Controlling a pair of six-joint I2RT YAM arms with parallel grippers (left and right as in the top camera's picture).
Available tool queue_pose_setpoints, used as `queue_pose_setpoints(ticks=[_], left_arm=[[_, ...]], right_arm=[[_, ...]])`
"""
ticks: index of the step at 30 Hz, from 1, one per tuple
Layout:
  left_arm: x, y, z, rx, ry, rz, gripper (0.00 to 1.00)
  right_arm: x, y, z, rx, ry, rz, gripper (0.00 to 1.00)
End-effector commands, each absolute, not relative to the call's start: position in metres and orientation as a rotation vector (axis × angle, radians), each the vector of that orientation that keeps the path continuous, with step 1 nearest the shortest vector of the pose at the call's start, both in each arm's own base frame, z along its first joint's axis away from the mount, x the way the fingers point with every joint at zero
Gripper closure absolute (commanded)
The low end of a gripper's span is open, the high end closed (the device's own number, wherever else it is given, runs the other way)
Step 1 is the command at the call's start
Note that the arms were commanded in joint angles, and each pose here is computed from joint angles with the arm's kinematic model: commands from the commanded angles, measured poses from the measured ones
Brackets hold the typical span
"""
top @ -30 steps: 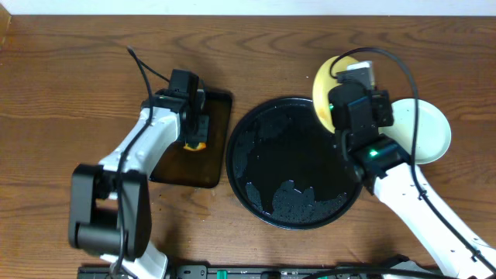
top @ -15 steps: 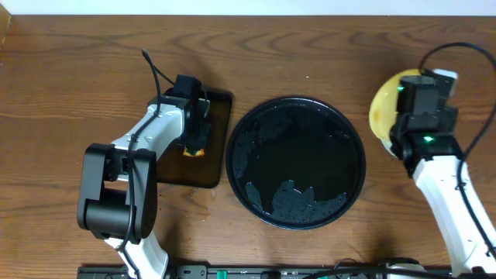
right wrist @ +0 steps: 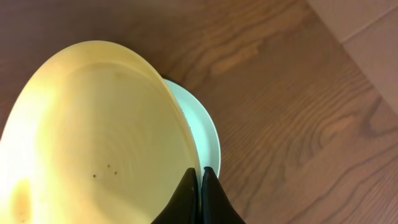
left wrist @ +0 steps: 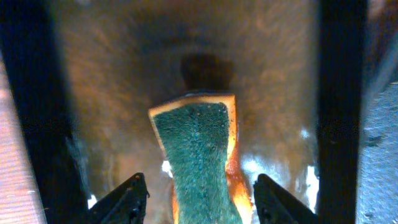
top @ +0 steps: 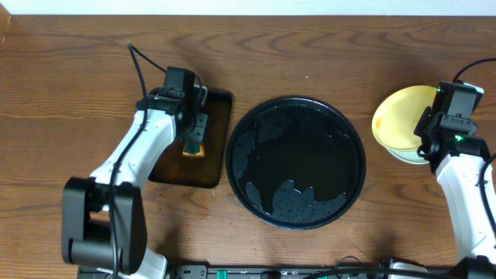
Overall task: Clean dirty plates on tray and stack at the side
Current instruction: 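Carry the yellow plate right and stack it on the green plates, then release the sponge and withdraw the left gripper from the tray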
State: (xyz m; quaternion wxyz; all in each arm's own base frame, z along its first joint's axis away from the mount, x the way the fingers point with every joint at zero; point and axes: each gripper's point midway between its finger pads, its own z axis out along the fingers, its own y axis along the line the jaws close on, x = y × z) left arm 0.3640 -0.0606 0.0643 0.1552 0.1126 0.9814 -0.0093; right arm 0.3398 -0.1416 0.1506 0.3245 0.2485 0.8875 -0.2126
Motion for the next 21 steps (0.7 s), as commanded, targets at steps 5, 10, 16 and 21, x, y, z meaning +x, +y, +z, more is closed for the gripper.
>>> queue_pose_setpoints(ticks=[5, 10, 16, 21], left_arm=[[0.359, -0.059, 0.089, 0.298, 2.767, -0.042, 0.4], [0.357, -0.059, 0.095, 0.286, 2.759, -0.044, 0.34], [0.355, -0.058, 0.095, 0.257, 2.771, -0.05, 0.33], [0.352, -0.058, 0.099, 0.196, 2.774, -0.061, 0.31]], right_arm=[[0.338, -0.169, 0.128, 0.768, 2.339, -0.575, 0.99], [0.337, -0.186, 0.123, 0.821, 2.322, -0.593, 0.92], [0.338, -0.194, 0.119, 0.846, 2.31, -0.577, 0.77], [0.354, -0.166, 0.11, 0.76, 2.369, -0.339, 0.64]])
